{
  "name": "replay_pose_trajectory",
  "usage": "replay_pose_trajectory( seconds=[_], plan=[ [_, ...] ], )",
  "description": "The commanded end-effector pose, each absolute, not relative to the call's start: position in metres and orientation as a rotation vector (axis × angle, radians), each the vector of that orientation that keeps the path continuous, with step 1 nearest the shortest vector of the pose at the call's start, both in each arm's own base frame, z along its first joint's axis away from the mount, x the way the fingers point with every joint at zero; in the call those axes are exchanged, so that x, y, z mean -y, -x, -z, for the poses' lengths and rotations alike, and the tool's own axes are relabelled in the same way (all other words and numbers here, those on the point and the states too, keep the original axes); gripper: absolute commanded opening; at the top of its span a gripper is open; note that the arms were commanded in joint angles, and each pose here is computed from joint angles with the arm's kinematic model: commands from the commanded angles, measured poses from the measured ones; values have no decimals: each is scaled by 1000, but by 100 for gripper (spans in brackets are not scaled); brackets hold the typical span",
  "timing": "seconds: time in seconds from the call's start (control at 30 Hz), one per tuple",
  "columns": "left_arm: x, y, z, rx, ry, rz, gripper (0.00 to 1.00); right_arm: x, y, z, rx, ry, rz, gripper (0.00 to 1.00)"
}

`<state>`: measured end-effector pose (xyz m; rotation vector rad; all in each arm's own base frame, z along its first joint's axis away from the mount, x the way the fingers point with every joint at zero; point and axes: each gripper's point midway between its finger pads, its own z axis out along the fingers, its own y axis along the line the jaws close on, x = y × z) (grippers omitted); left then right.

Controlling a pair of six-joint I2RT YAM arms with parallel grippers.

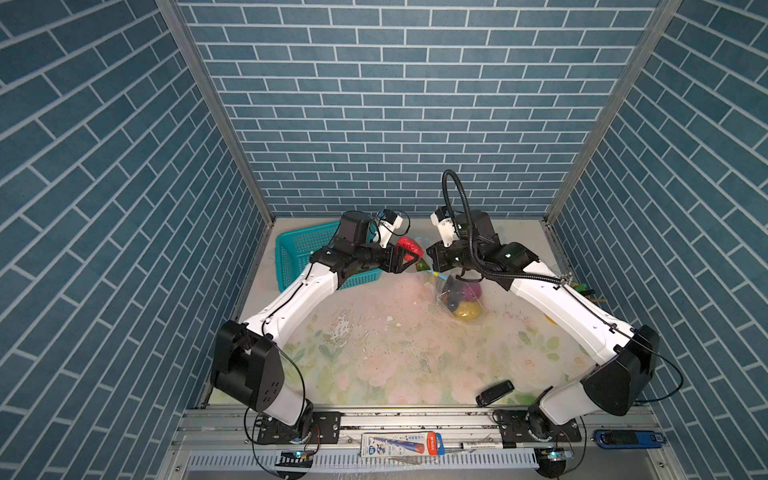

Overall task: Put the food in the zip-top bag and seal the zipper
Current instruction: 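Lift the red pepper with the left gripper and carry it over the bag mouth, then lower the red pepper into the bag held by the right gripper and release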

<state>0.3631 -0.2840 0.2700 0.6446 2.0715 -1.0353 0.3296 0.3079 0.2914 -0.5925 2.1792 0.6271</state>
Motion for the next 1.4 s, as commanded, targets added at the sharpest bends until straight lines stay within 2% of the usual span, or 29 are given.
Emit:
replay_pose_trajectory(
  seconds=[0.0, 0.7, 1.37],
  plan=[
    [298, -368, -279, -2015, -677, 1073, 53, -307, -322, -306, -2131, 579, -671, 0],
    [309, -349, -238, -2157, -760, 1101, 56, -303, -321, -319, -2096, 582, -665, 0],
    [305, -351, -228, -2208, -766, 1065, 71, -304, -322, -319, -2096, 591, -656, 0]
  ],
)
